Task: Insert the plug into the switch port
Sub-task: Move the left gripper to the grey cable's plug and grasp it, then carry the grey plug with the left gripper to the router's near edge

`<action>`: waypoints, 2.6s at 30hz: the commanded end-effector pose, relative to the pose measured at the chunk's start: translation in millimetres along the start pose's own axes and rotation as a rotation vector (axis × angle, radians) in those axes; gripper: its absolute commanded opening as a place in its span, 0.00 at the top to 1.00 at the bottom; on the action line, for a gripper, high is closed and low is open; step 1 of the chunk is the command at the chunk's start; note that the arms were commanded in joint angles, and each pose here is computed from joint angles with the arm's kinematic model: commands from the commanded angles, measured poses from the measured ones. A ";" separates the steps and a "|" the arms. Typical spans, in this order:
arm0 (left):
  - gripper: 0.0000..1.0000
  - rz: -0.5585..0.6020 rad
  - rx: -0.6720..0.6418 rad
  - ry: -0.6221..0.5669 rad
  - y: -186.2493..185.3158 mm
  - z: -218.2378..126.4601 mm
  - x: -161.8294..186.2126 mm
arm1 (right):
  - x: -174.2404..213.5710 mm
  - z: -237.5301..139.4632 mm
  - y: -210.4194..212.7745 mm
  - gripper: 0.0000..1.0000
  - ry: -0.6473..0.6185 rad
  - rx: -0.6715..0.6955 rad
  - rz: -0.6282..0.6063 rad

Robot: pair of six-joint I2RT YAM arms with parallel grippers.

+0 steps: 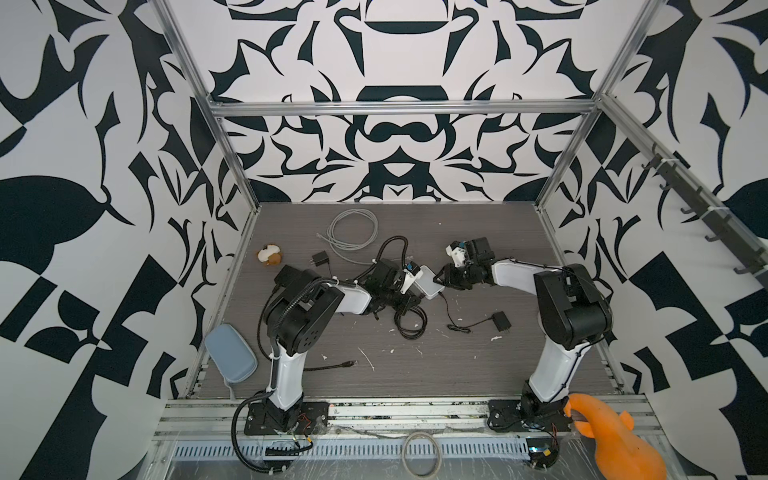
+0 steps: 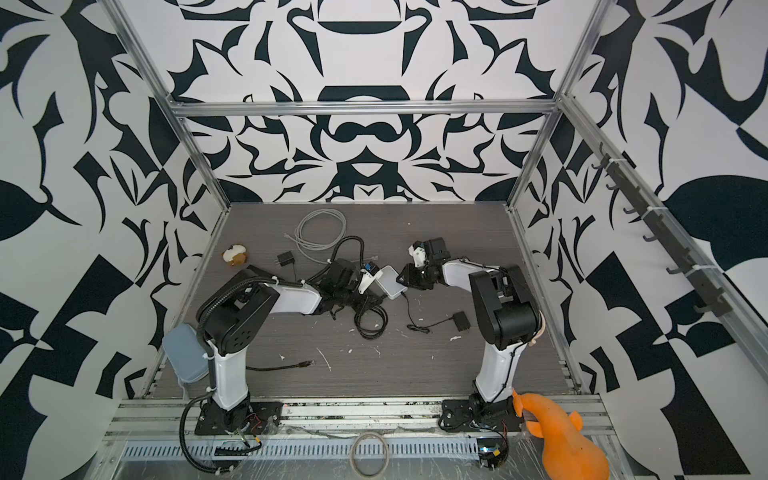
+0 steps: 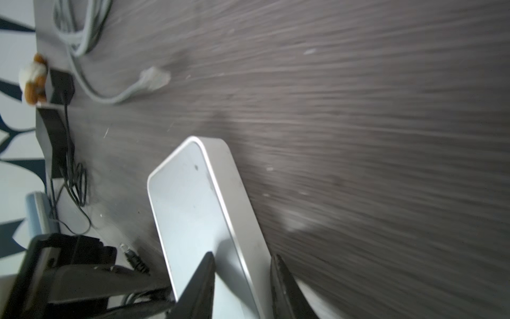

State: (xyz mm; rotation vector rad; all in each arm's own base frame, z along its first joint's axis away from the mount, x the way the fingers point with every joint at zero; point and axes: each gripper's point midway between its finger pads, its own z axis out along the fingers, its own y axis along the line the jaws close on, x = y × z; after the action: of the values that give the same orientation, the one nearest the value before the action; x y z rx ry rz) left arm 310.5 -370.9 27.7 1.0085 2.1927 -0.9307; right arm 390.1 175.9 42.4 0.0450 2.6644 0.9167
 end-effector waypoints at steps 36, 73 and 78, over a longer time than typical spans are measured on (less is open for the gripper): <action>0.47 0.151 -0.255 0.236 133.3 -36.2 -60.4 | -75.5 -34.0 44.7 0.50 -0.052 -0.039 -0.134; 1.00 0.191 0.309 -0.001 74.3 -69.5 -108.7 | -81.7 -24.8 86.9 0.52 -0.226 -0.334 -0.128; 1.00 0.162 0.354 0.015 67.3 -71.3 -95.6 | -94.2 -34.7 111.3 0.52 -0.288 -0.505 -0.129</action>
State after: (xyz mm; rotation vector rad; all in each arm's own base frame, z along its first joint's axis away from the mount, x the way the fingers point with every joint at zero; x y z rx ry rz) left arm 431.2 -322.1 101.7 1.3060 1.9879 -1.1292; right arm 448.7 218.9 107.4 -0.0279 2.3130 1.2465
